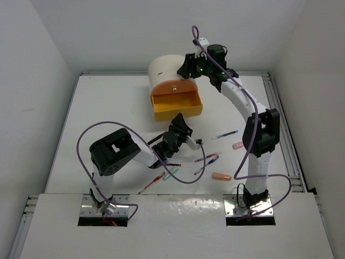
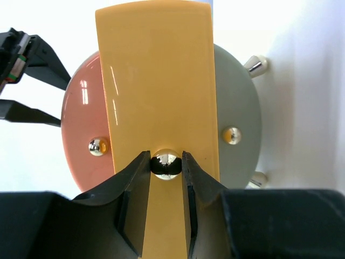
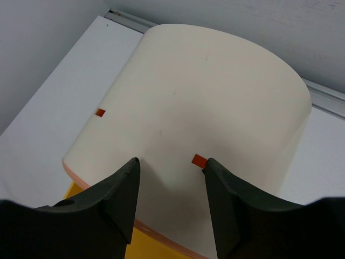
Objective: Sort the stationery into containers
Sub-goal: Open the drawer in the storage box, then pick up the pen from the center of the board.
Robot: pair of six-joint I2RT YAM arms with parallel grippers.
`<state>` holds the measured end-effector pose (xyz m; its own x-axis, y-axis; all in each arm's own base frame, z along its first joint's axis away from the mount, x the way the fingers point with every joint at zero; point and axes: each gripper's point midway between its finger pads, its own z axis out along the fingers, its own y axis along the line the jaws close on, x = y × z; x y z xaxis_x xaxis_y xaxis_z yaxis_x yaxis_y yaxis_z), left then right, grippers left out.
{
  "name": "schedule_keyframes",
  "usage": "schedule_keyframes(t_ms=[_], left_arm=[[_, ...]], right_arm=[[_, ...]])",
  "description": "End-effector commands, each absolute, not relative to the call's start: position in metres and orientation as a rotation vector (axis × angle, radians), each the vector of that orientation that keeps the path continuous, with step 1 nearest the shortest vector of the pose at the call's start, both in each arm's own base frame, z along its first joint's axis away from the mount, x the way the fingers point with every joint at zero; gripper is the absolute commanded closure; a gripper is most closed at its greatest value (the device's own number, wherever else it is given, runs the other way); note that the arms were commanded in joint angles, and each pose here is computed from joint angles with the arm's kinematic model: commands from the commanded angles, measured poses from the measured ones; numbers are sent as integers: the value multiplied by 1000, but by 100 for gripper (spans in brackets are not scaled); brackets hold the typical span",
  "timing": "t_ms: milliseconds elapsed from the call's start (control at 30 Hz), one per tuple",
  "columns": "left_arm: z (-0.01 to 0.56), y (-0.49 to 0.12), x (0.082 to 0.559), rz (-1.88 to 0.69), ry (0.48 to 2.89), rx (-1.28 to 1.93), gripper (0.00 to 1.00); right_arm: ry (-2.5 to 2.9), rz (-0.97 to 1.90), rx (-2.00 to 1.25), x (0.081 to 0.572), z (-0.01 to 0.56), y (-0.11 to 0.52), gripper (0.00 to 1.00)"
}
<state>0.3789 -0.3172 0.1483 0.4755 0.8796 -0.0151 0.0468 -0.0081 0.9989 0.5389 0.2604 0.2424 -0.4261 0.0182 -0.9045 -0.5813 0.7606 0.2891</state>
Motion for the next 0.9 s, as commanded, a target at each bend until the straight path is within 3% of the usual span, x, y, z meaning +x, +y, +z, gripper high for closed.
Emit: schedule_keyframes(t_ms=[0,200,300,333,367,533,667,867], left_arm=[[160,-319,364,765,894,1388,100],[158,-321,352,745,910,1398,99],[157,-320,352,746,912,1406,77],[156,-320,351,745,911,1408,60],[156,-321,350,740,909,1408,52],[161,-325,346,719,898,1424,28],[170,-327,336,681,896,1433,26],[184,-340,305,526,957,1467,24]], right_arm=[[1928,714,-445,543,227,266,49],[1932,712,-444,546,226,269,49],[1931,711,-449,545,227,270,49],[1933,709,-448,545,227,270,48],[1931,710,-449,544,229,270,48],[1919,707,-448,542,238,269,46],[1910,698,-449,540,249,268,44],[1885,678,-458,531,270,265,26]])
